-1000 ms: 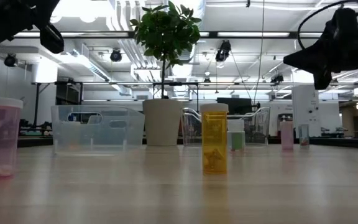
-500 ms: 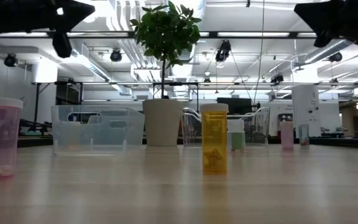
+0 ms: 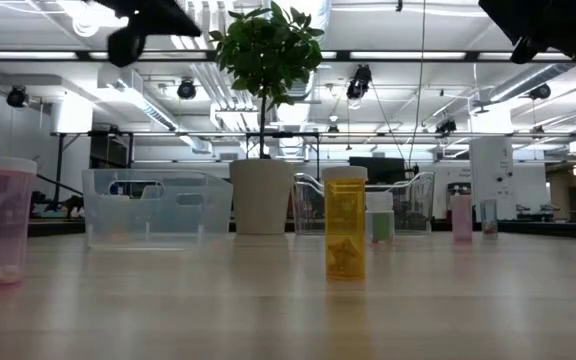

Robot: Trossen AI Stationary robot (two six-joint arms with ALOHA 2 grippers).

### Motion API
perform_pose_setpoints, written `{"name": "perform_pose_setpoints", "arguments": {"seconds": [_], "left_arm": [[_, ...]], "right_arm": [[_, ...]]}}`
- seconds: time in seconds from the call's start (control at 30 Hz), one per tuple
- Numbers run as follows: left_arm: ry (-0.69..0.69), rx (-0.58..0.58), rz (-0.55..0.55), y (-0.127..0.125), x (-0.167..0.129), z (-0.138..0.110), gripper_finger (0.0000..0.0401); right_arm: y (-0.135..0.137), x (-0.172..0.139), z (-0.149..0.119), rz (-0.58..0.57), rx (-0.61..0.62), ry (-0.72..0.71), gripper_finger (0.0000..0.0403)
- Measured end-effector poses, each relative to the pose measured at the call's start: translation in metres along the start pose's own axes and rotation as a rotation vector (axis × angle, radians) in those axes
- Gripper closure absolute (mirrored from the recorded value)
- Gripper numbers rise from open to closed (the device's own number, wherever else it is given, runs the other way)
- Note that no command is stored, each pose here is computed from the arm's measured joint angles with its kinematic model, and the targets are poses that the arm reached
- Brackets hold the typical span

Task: Pick and place medicine bottles into bin by pill shape (circle, oval)
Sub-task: Put the big orange pill bottle into the bottom transparent bin

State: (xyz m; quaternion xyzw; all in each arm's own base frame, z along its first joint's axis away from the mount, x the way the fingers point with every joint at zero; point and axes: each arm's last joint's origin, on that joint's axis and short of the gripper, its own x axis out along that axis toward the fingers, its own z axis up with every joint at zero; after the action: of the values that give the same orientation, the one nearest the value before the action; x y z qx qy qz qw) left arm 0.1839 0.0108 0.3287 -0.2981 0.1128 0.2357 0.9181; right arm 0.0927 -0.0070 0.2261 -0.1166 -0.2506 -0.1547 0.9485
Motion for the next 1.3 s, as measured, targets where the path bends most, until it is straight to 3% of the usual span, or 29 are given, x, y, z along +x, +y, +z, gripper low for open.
{"name": "perform_pose_setpoints", "arguments": {"seconds": [0.33, 0.47, 0.6, 0.73, 0.87, 1.17, 1.3], "left_arm": [[0.513, 0.274, 0.424, 0.005, -0.006, 0.012, 0.0401], [0.742, 0.433, 0.410, 0.017, 0.006, 0.011, 0.0401], [0.963, 0.668, 0.353, 0.035, 0.023, 0.006, 0.0401], [1.098, 0.866, 0.284, 0.056, 0.036, 0.005, 0.0401], [1.147, 0.892, 0.283, 0.073, 0.045, 0.012, 0.0401], [1.191, 0.811, 0.326, 0.102, 0.046, 0.007, 0.0399], [1.201, 0.799, 0.333, 0.110, 0.047, -0.003, 0.0368]], "right_arm": [[0.000, 0.000, 0.000, -0.001, -0.069, 0.000, 0.0385], [0.000, 0.000, 0.001, -0.002, -0.080, 0.000, 0.0385], [0.000, 0.000, 0.001, -0.002, -0.081, 0.001, 0.0385], [0.000, 0.000, 0.001, -0.001, -0.075, 0.001, 0.0385], [0.000, 0.000, 0.000, -0.001, -0.076, 0.004, 0.0385], [0.000, 0.000, 0.000, 0.000, -0.085, 0.007, 0.0385], [0.000, 0.000, 0.000, -0.001, -0.097, 0.007, 0.0385]]}}
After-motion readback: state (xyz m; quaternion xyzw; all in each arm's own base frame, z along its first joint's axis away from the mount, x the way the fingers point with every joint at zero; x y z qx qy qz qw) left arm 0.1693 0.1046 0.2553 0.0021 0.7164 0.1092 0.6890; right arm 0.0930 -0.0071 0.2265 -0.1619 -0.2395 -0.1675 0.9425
